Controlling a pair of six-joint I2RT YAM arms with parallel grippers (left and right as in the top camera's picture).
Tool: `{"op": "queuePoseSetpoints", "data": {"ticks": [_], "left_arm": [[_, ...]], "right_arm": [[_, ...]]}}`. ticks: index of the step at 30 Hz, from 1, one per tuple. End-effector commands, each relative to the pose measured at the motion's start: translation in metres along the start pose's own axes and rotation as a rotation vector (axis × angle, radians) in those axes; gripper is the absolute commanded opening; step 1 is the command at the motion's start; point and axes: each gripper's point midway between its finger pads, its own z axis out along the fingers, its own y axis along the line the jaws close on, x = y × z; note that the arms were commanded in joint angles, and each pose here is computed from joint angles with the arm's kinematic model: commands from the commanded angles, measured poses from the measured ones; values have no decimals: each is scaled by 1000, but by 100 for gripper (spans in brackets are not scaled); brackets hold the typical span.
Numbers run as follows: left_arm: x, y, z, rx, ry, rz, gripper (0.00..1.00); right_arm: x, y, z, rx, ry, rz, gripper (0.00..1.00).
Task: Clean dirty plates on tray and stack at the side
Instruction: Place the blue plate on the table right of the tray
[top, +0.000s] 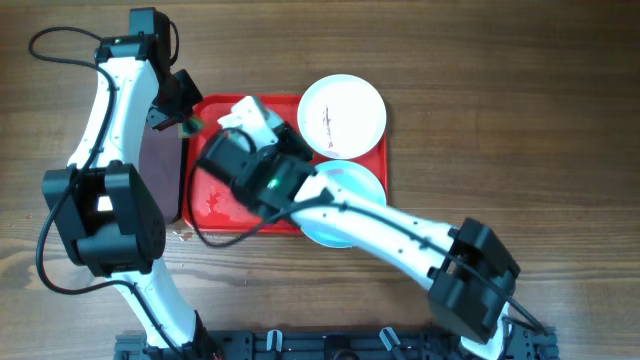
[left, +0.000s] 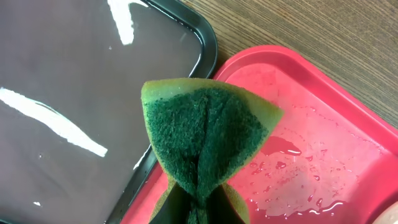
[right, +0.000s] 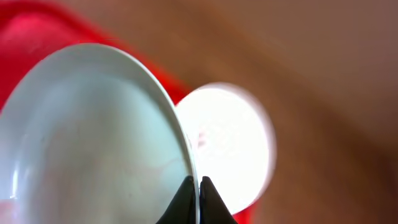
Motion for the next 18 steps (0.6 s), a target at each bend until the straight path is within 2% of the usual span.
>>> {"op": "queuePoseSetpoints", "data": {"ticks": [1,5,10,14,18], "left_arm": [[1,0,-3,9,-1,-10,4],[1,0,-3,9,-1,-10,4],[2,0,-3,9,-1,-10,4],[1,0,-3,10,-1,-10,4],[2,-1,-3,10,0,-9,4]], "right_arm": [[-1,0,-2,-353,124,245,4],[4,-30,4,-542,204,345,4],[15,-107,17,-654,254,536,4],[51,-185,42,-608,317,710,4],[112,-254,66,-464,415,860,4]]}}
